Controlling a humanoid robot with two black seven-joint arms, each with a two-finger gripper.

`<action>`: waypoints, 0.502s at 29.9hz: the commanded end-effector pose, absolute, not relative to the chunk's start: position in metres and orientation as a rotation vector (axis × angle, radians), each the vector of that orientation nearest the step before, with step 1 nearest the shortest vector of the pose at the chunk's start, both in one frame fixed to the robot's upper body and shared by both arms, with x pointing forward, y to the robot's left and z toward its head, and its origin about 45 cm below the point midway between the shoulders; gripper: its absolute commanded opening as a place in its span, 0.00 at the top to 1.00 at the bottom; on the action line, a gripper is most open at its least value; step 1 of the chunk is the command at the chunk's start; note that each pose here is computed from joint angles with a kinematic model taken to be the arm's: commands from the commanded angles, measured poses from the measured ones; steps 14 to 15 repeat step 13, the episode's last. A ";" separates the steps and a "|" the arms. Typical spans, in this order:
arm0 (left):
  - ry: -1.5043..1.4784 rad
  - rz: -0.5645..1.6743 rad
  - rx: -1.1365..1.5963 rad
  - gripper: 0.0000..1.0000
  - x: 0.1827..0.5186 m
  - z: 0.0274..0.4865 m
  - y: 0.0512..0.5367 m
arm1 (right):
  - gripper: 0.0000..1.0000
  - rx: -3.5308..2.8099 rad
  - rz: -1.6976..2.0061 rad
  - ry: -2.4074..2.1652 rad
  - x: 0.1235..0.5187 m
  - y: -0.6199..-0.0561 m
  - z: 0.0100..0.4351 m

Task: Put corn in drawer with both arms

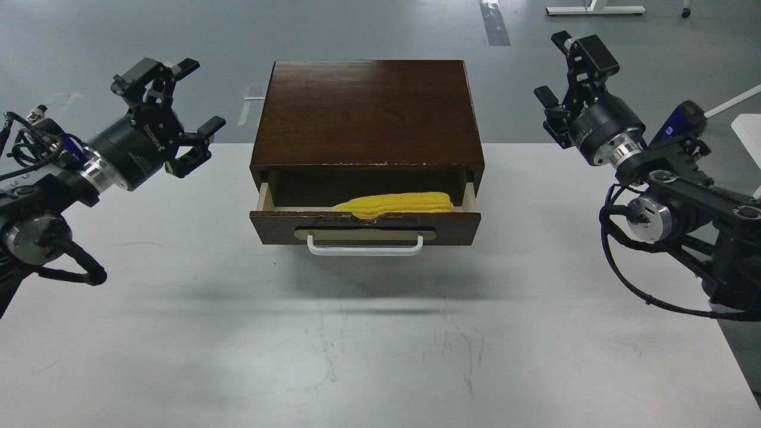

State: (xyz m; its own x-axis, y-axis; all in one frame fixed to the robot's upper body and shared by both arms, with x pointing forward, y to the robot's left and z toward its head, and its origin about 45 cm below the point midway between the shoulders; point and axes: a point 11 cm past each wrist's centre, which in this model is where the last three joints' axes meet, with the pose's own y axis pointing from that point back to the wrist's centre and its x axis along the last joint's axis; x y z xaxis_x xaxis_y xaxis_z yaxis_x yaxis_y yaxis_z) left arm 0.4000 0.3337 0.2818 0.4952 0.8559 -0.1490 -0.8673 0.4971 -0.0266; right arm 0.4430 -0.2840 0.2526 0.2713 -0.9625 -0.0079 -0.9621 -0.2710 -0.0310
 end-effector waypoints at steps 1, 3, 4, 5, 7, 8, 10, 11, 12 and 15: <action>0.132 1.051 -0.114 0.02 0.400 0.278 0.333 | 0.00 -2.437 0.089 1.907 0.434 -0.285 0.229; 0.138 1.054 -0.115 0.02 0.399 0.275 0.333 | 0.00 -2.438 0.123 1.917 0.429 -0.285 0.219; 0.144 1.057 -0.114 0.02 0.398 0.274 0.334 | 0.00 -2.443 0.147 1.917 0.425 -0.283 0.212; 0.146 1.058 -0.113 0.02 0.397 0.272 0.335 | 0.00 -2.444 0.155 1.917 0.424 -0.282 0.209; 0.150 1.064 -0.119 0.02 0.397 0.271 0.336 | 0.00 -2.444 0.174 1.917 0.422 -0.280 0.205; 0.153 1.067 -0.130 0.02 0.397 0.271 0.336 | 0.00 -2.441 0.175 1.914 0.422 -0.279 0.205; 0.152 1.080 -0.143 0.02 0.398 0.272 0.340 | 0.00 -2.435 0.183 1.905 0.422 -0.276 0.206; 0.156 1.079 -0.147 0.02 0.398 0.271 0.340 | 0.00 -2.436 0.186 1.901 0.422 -0.275 0.205; 0.164 1.066 -0.160 0.02 0.398 0.271 0.339 | 0.00 -2.437 0.189 1.898 0.422 -0.273 0.205; 0.169 1.061 -0.164 0.02 0.398 0.270 0.338 | 0.00 -2.437 0.189 1.898 0.422 -0.273 0.205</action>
